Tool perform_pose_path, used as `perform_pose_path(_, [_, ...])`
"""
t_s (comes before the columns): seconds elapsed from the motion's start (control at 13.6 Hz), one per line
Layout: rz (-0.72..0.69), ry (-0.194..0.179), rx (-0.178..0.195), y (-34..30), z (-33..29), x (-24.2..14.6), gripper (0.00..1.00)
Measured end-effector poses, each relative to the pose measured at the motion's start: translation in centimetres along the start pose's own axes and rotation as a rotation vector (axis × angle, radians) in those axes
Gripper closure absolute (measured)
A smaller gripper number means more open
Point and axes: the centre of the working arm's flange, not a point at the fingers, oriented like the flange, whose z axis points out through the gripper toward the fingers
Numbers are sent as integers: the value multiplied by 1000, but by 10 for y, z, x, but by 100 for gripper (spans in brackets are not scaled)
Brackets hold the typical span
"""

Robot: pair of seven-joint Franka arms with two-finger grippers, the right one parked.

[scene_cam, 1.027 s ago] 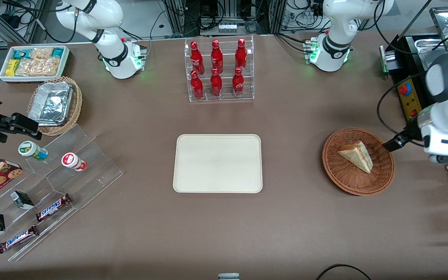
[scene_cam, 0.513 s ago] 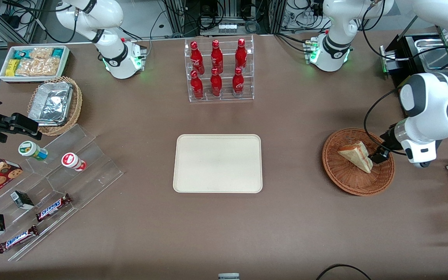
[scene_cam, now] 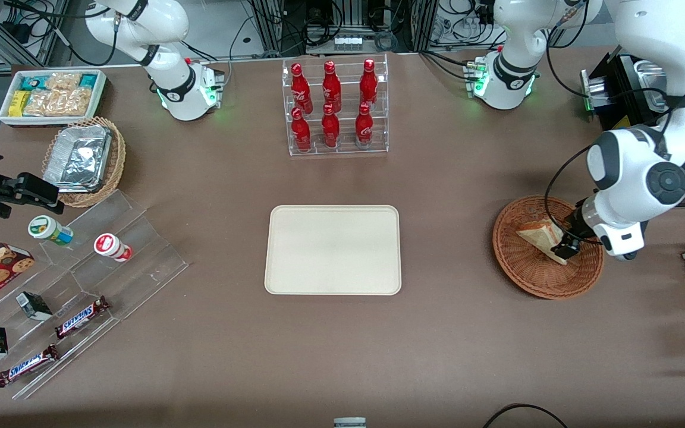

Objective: Place sandwich from basket to tray
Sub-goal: 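Lower the left gripper and close it on the wrapped sandwich, then lift the sandwich and carry it with the left gripper over the cream tray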

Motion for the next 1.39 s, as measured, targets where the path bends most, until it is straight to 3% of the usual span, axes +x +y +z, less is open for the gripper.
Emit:
perform_pose_path(0.59, [7, -21, 36, -6, 23, -11, 0])
perform_pose_path(0.73, [6, -26, 45, -6, 29, -12, 5])
perform_pose_path(1.1, [0, -28, 51, -3, 32, -16, 59])
perform_pose_path(1.25, [7, -35, 63, -1, 29, -20, 67])
perform_pose_path(1.39, [25, -51, 98, 5, 15, -25, 70])
